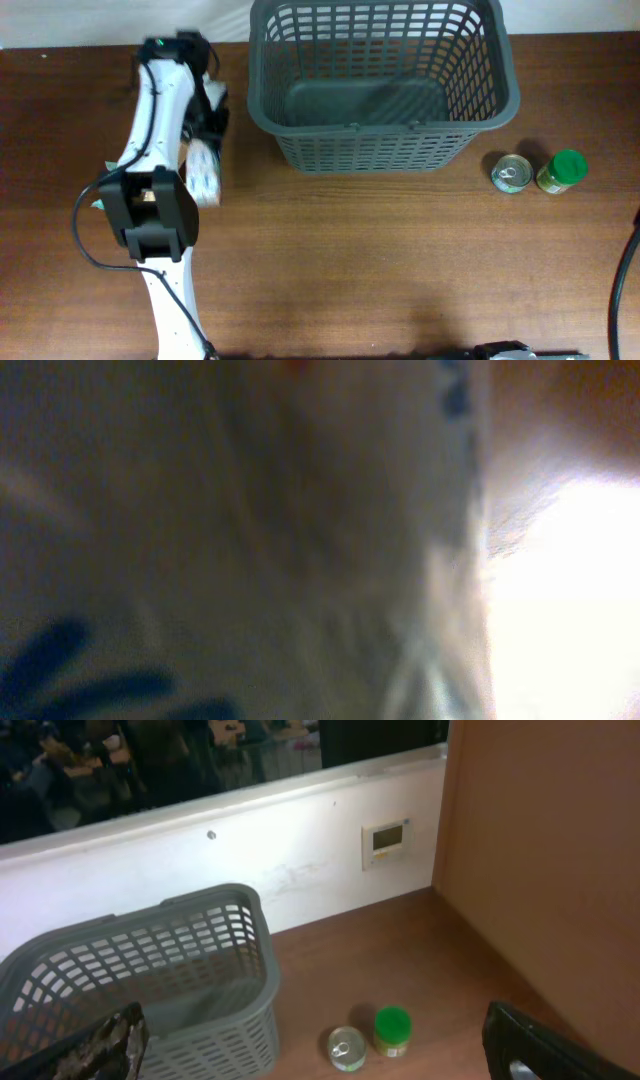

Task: Pack container
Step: 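Lift the white box stack and lower it into the basket, then move the left gripper to the tan pouch and grasp it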

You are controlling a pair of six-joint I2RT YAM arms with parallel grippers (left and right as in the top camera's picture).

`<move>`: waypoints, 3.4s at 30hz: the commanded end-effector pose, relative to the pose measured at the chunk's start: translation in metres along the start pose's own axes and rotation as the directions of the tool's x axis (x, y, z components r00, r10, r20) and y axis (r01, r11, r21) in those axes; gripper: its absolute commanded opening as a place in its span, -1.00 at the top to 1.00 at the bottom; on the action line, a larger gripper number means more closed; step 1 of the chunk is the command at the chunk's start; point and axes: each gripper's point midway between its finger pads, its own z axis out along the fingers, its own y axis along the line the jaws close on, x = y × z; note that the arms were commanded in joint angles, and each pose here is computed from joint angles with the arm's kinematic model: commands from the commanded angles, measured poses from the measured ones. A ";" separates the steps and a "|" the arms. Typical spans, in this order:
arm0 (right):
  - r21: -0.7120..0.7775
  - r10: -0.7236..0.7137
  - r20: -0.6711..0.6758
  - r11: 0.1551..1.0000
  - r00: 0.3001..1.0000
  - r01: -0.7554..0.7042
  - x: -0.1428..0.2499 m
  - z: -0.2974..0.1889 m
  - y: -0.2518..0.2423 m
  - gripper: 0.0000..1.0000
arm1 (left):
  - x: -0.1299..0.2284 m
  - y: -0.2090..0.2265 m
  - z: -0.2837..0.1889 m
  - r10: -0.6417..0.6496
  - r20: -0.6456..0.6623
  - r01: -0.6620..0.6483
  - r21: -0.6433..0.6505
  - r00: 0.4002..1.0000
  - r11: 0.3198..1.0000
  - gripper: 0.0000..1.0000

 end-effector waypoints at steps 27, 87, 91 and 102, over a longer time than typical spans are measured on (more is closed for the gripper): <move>0.018 0.010 -0.001 1.000 1.000 -0.010 0.001 0.000 -0.003 -0.98 | -0.054 -0.286 -0.293 0.930 0.308 -0.546 -0.823 -0.201 0.155 0.97; 0.018 0.010 -0.001 1.000 1.000 -0.010 0.001 0.000 -0.003 -0.98 | 0.035 0.088 -0.108 -0.270 0.297 0.285 -0.007 0.916 0.959 -0.98; 0.018 0.010 -0.001 1.000 1.000 -0.010 0.001 0.000 -0.003 -0.98 | 0.027 0.082 -0.013 -0.302 0.145 0.290 0.097 0.942 0.952 -0.98; 0.018 0.010 -0.001 1.000 1.000 -0.010 0.001 0.000 -0.003 -0.98 | 0.040 0.085 0.101 -0.302 -0.046 0.304 0.049 0.952 0.951 -0.98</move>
